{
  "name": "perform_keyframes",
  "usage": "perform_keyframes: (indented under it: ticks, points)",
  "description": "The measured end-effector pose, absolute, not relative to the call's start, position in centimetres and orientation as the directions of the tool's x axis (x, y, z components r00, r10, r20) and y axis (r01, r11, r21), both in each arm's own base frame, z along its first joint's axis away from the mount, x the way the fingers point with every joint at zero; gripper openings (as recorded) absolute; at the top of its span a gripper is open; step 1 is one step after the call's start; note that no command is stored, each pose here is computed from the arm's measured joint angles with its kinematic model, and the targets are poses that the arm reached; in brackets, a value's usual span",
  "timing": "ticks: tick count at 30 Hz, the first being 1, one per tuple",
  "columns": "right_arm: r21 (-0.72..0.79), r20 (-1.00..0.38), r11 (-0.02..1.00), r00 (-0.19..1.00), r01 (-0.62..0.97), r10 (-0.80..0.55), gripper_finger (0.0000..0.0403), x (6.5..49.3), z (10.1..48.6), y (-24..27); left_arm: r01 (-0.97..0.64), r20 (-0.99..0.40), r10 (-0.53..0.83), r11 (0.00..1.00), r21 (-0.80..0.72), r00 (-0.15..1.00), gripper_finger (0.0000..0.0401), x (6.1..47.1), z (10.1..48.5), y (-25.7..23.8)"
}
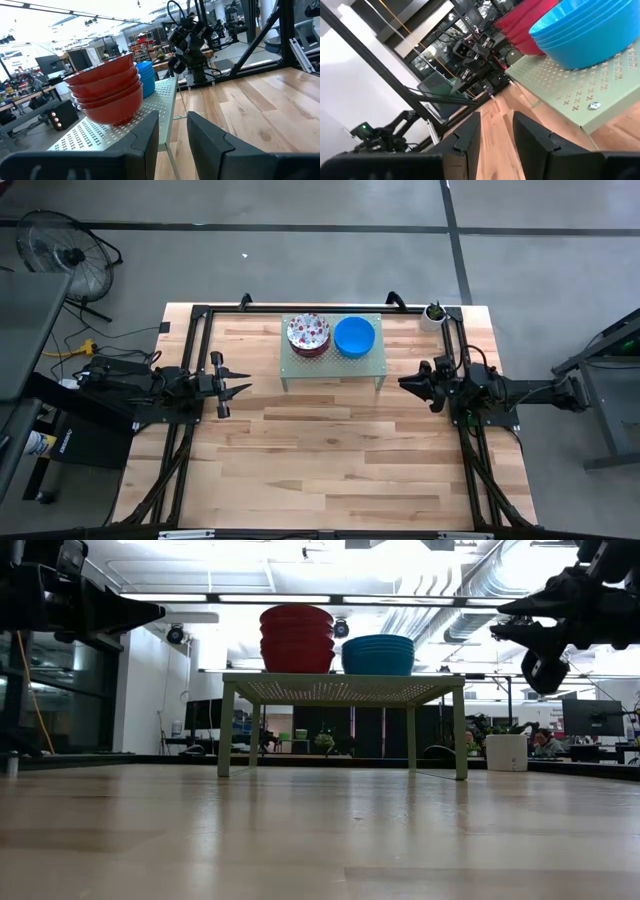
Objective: Pick & Place Mini bowls
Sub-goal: Return to Home Position
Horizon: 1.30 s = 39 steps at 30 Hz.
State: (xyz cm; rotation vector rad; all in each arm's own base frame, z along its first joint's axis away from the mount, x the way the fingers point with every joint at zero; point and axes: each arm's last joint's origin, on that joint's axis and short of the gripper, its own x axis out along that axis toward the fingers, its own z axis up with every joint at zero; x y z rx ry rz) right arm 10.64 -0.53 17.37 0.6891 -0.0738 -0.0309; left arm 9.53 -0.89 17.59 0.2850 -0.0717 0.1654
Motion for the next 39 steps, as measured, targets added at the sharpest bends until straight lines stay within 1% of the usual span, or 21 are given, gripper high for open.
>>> perform_keyframes:
  ticks: [39]
  points:
    - [0.622, 0.058, 0.783, 0.997, 0.006, -0.053, 0.0103, 10.64, 17.36, -0.53, -0.172, 0.094, 0.152, 0.946, 0.274, 0.984, 0.0097, 9.53, 17.59, -0.89]
